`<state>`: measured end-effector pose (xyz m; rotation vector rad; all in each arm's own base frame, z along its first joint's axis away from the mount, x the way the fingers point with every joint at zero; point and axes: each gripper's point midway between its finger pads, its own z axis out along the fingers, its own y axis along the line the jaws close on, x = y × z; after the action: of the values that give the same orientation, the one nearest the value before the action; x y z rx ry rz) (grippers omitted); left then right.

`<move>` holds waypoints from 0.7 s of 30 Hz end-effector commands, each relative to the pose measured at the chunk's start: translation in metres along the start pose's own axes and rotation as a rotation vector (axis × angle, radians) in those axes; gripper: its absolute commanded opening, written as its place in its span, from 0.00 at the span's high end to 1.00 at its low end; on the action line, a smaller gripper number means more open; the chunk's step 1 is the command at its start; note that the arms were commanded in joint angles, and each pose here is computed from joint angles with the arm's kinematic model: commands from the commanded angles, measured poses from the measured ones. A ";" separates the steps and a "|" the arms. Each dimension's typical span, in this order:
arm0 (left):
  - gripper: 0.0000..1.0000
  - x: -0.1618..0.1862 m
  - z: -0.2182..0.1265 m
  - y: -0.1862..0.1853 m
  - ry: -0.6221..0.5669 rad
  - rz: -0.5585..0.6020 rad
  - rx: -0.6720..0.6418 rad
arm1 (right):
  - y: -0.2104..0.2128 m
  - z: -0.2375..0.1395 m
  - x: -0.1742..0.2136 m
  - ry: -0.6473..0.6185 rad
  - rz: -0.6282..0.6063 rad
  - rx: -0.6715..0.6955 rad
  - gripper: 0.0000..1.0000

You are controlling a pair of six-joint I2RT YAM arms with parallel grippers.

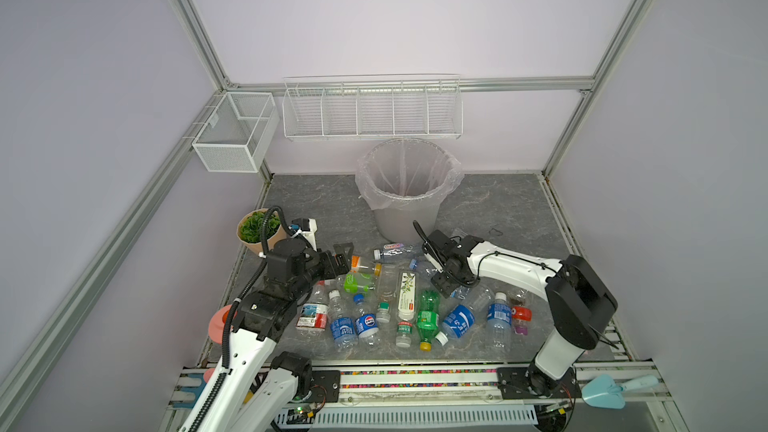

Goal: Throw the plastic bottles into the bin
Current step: 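Lower the right gripper onto the clear Ganten bottle and close on it, then lift the Ganten bottle with the right gripper and carry it over the bin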

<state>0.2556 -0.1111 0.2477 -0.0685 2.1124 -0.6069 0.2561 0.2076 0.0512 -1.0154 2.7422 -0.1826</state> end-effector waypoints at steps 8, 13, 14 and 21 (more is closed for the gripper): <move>0.01 -0.007 -0.008 -0.003 -0.021 0.004 0.003 | -0.016 -0.042 0.002 -0.066 0.012 0.074 0.74; 0.01 -0.008 -0.010 -0.005 -0.024 0.007 0.006 | -0.023 -0.067 -0.004 -0.125 0.018 0.111 0.74; 0.01 -0.009 -0.010 -0.005 -0.026 0.008 0.006 | -0.025 -0.074 -0.004 -0.139 0.019 0.119 0.74; 0.01 -0.013 -0.010 -0.008 -0.029 0.009 0.014 | -0.040 -0.154 -0.012 -0.360 0.063 0.133 0.74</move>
<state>0.2546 -0.1107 0.2513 -0.0678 2.1059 -0.6087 0.2535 0.1993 0.1697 -0.9039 2.4787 -0.1740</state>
